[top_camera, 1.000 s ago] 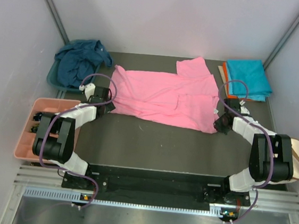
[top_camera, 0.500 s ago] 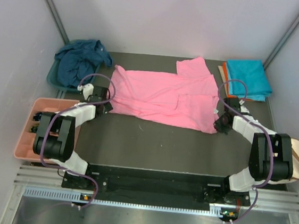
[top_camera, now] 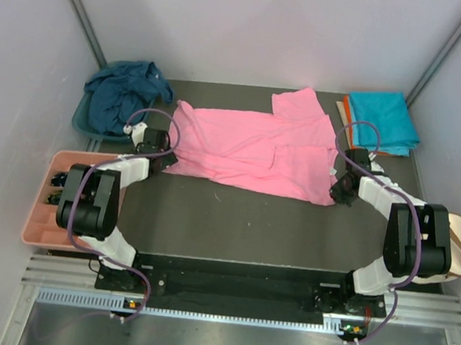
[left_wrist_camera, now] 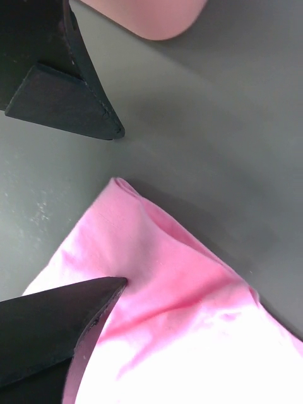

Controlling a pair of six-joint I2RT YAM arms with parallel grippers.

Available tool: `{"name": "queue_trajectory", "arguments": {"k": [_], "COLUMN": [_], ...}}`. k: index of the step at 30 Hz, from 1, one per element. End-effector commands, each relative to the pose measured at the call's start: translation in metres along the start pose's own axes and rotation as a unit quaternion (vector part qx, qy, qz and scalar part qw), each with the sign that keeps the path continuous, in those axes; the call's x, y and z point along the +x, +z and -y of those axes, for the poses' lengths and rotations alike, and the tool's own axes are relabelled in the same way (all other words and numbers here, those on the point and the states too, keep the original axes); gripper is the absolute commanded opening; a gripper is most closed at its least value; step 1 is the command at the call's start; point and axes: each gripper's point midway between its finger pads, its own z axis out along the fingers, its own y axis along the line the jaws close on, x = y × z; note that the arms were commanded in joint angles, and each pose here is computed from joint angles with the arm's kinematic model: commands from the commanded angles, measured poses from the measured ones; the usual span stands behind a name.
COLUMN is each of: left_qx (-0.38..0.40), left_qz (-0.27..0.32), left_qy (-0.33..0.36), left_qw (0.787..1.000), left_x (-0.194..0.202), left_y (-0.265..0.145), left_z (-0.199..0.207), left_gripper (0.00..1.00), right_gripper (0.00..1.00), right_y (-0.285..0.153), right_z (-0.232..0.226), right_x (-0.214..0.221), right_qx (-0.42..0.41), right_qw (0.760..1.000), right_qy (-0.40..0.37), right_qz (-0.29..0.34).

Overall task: Fold and stack the t-shirts
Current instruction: Fold the flattened tshirt in 1/3 of the way

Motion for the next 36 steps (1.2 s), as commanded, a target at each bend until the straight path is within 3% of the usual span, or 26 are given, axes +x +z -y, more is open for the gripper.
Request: {"name": "queue_trajectory", "arguments": {"k": [1,6,12,13,14,16,17,36], "left_qx": [0.021,0.027,0.025,0.025,0.024,0.020,0.018,-0.033], "left_qz": [-0.002,-0.014,-0.020,-0.020,-0.020,-0.021,-0.021,-0.007], "left_qy": [-0.007,-0.008,-0.007,-0.007,-0.007,-0.006,-0.006,-0.002], "left_qw": [1.000,1.000,0.999,0.999,0.999,1.000,1.000,0.999], "left_x": [-0.004,0.002,0.006,0.006,0.006,0.007,0.007,-0.005], "left_y": [0.008,0.010,0.011,0.011,0.010,0.010,0.011,-0.006], "left_z": [0.012,0.015,0.013,0.013,0.012,0.011,0.010,-0.017], "left_gripper": [0.88,0.64,0.44,0.38,0.24,0.06,0.00,0.00], "right_gripper": [0.00,0.00,0.00,0.00,0.00,0.00,0.00,0.00], "right_y": [-0.002,-0.004,-0.004,-0.004,-0.004,-0.004,-0.004,0.001], "right_z": [-0.006,-0.006,-0.006,-0.006,-0.006,-0.005,-0.005,0.023], "right_x": [-0.014,-0.015,-0.014,-0.015,-0.015,-0.014,-0.015,-0.056], "right_qx": [-0.004,-0.004,-0.004,-0.005,-0.004,-0.003,-0.002,0.022], "right_qw": [1.000,1.000,1.000,1.000,1.000,1.000,1.000,0.998], "right_qy": [-0.001,0.000,0.001,0.001,0.001,0.001,0.002,0.036], "right_qz": [0.015,0.018,0.016,0.017,0.018,0.017,0.018,0.036]}}
